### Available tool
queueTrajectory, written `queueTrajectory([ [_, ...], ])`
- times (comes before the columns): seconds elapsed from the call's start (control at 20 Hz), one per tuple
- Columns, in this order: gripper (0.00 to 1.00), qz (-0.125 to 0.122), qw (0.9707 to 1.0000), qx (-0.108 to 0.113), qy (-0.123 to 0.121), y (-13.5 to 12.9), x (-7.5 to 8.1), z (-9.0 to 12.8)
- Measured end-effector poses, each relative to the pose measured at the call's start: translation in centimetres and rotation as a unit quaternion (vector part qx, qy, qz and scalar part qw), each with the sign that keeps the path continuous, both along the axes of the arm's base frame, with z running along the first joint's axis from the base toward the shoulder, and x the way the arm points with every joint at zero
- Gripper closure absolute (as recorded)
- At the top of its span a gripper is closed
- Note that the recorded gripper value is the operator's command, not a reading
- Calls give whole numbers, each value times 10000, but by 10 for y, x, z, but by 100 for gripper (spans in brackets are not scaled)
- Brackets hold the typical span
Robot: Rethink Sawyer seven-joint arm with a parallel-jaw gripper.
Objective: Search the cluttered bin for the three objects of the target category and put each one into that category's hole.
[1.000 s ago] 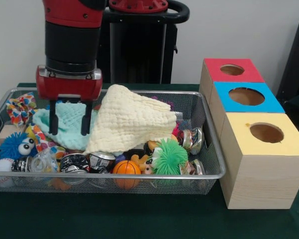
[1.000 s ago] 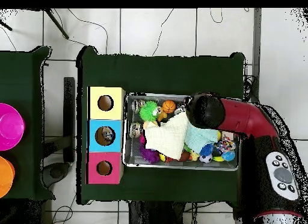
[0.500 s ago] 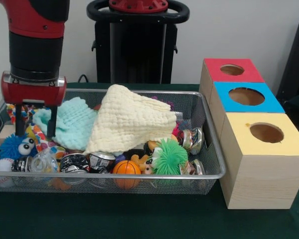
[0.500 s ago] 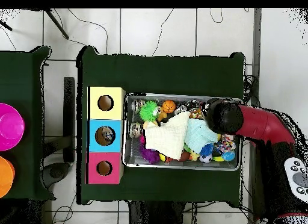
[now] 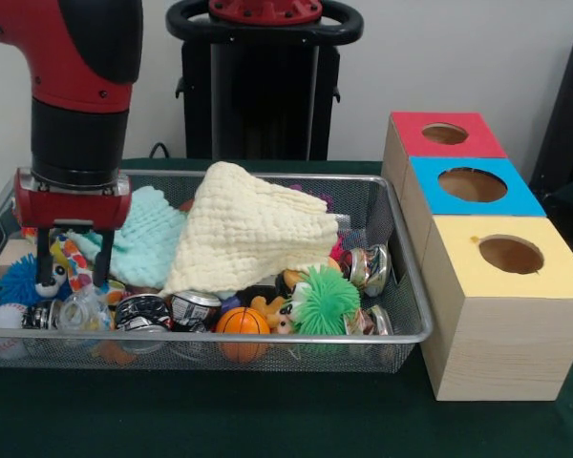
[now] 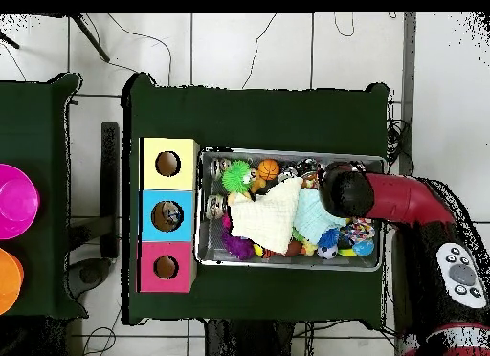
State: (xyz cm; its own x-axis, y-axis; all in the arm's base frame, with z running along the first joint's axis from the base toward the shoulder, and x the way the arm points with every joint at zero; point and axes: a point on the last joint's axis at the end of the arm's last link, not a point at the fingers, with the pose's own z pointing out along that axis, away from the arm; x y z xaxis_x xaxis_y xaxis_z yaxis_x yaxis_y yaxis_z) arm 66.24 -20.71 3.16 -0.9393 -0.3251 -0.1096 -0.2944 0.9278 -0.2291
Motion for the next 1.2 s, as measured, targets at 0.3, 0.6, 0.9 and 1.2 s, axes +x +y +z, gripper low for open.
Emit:
queueTrajectory([
  [0.3, 0, 234, 9997, 66, -68, 27, 5, -17],
  [0.6, 0, 269, 9995, 95, -111, 33, 10, -17],
  [0.9, 0, 264, 9995, 90, -123, 32, 11, -17],
  [1.2, 0, 264, 9995, 73, -146, 30, 13, -17],
])
